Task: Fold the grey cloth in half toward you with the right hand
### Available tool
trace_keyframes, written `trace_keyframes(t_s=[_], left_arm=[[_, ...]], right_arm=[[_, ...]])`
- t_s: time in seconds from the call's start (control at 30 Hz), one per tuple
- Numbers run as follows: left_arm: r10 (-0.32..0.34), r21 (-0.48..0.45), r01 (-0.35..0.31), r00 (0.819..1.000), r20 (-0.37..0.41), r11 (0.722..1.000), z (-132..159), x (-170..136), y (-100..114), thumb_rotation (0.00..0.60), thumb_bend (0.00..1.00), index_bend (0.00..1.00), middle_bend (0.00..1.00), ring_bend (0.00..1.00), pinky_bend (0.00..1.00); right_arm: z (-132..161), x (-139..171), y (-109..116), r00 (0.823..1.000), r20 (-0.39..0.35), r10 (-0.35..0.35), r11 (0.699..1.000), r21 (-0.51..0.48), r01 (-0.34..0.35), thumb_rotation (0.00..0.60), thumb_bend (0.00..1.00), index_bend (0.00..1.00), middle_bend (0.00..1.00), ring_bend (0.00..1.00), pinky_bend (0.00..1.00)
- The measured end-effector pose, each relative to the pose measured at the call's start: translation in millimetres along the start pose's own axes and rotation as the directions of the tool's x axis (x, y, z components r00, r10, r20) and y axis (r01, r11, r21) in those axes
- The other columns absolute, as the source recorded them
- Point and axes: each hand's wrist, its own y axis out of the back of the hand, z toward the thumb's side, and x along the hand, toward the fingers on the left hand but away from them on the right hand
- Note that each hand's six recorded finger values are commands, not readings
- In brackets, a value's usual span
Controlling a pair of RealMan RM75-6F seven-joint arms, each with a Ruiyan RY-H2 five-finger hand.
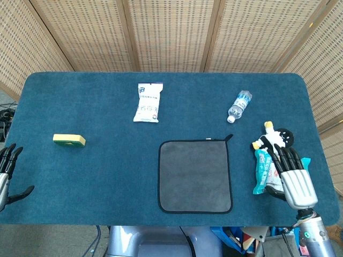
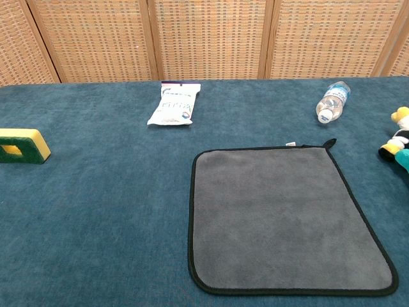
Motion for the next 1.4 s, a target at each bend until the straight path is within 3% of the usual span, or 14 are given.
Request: trace_keyframes(t_s=[0.23, 0.4, 0.57, 0.77, 1.07, 1.4], left_arm=[[-0.006, 0.004, 0.006, 1.0, -0.011, 1.0, -1, 6, -1, 0.6, 0.2, 0.0, 0.0, 0.0, 0.0], [-0.007, 0.007, 0.008, 0.999, -0.033, 1.0, -5, 14, -3, 0.6, 0.19, 0.0, 0.0, 0.0, 0.0], [-0.023, 0.002, 0.024, 0.998, -0.052, 1.0, -9, 22, -6, 0.6, 0.19, 0.0, 0.0, 0.0, 0.0], [-0.043, -0.008, 0.042, 0.998, -0.056, 0.999, -11, 25, -9, 0.6, 0.2, 0.0, 0.0, 0.0, 0.0], [-0.041, -0.016, 0.041, 0.998, -0.056, 0.999, -13, 24, -7, 0.6, 0.2, 0.0, 0.0, 0.0, 0.0], [-0.044, -0.016, 0.043, 0.998, -0.053, 0.999, -13, 24, -8, 0.6, 0.2, 0.0, 0.0, 0.0, 0.0]], right_arm=[[46, -76, 0, 0.989, -0.137, 0.062, 0.997, -0.041, -0.069, 0.6, 0.36, 0.25, 0.0, 0.0, 0.0], [88, -132, -14, 0.976, -0.185, 0.113, 0.986, -0.096, -0.133, 0.6, 0.5, 0.33, 0.0, 0.0, 0.0], [121, -173, -35, 0.973, -0.179, 0.148, 0.983, -0.086, -0.165, 0.6, 0.51, 0.34, 0.0, 0.0, 0.0], [139, -200, -67, 0.97, -0.118, 0.213, 0.972, -0.079, -0.223, 0.6, 0.51, 0.34, 0.0, 0.0, 0.0], [152, -212, -110, 0.954, -0.042, 0.296, 0.954, -0.036, -0.298, 0.6, 0.51, 0.34, 0.0, 0.0, 0.0], [154, -214, -131, 0.954, -0.027, 0.298, 0.954, 0.035, -0.297, 0.6, 0.51, 0.36, 0.0, 0.0, 0.0]])
